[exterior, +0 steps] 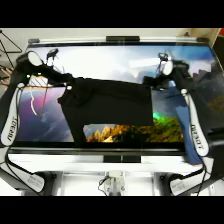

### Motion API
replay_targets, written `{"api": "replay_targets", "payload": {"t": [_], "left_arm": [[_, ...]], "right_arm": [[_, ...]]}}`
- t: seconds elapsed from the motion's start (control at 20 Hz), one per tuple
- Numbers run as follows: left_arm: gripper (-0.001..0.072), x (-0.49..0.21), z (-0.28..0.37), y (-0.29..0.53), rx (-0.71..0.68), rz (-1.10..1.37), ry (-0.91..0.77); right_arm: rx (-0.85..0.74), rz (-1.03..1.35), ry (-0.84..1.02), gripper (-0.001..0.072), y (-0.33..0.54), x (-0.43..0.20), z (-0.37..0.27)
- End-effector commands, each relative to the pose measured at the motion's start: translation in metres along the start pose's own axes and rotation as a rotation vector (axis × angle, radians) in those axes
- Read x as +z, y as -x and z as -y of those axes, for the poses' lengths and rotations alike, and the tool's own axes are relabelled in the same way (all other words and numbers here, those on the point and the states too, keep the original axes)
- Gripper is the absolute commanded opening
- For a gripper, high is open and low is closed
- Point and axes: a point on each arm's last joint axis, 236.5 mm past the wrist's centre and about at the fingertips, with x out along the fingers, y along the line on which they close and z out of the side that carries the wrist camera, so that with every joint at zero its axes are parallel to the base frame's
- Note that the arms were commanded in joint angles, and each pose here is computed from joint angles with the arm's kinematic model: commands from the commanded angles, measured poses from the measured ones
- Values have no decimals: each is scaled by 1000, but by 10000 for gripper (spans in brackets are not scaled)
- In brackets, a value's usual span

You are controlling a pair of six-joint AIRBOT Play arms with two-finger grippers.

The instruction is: Fold the shirts.

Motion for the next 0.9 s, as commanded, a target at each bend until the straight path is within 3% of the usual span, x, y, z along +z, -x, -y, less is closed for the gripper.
{"api": "replay_targets", "payload": {"t": [0.0, 0.1, 0.3, 0.5, 0.6, 0.65, 0.7, 0.75, 0.8, 0.85], "left_arm": [[711, -66, -38, 25, -2, -261, 88], [710, -101, -53, 34, -25, -335, 142], [699, -173, -51, -2, -66, -338, 228], [700, -219, -28, -55, -196, -320, 357], [699, -218, -22, -69, -223, -277, 379], [699, -214, -19, -73, -224, -259, 381], [670, -210, -18, -76, -214, -240, 370], [577, -206, -17, -79, -205, -223, 360], [572, -203, -14, -81, -198, -209, 352], [490, -201, -11, -83, -200, -202, 345]], "right_arm": [[-218, -236, 125, 536, 48, -50, 83], [-276, -363, 90, 503, 65, -93, 124], [87, -326, -126, 504, 44, -143, 84], [223, -359, -238, 514, 18, -176, 67], [226, -368, -245, 671, 11, -184, 66], [223, -365, -245, 671, 8, -185, 66], [219, -353, -250, 671, 6, -184, 68], [216, -340, -253, 671, 4, -181, 69], [214, -338, -261, 670, 1, -180, 70], [213, -351, -269, 670, -3, -182, 70]]}}
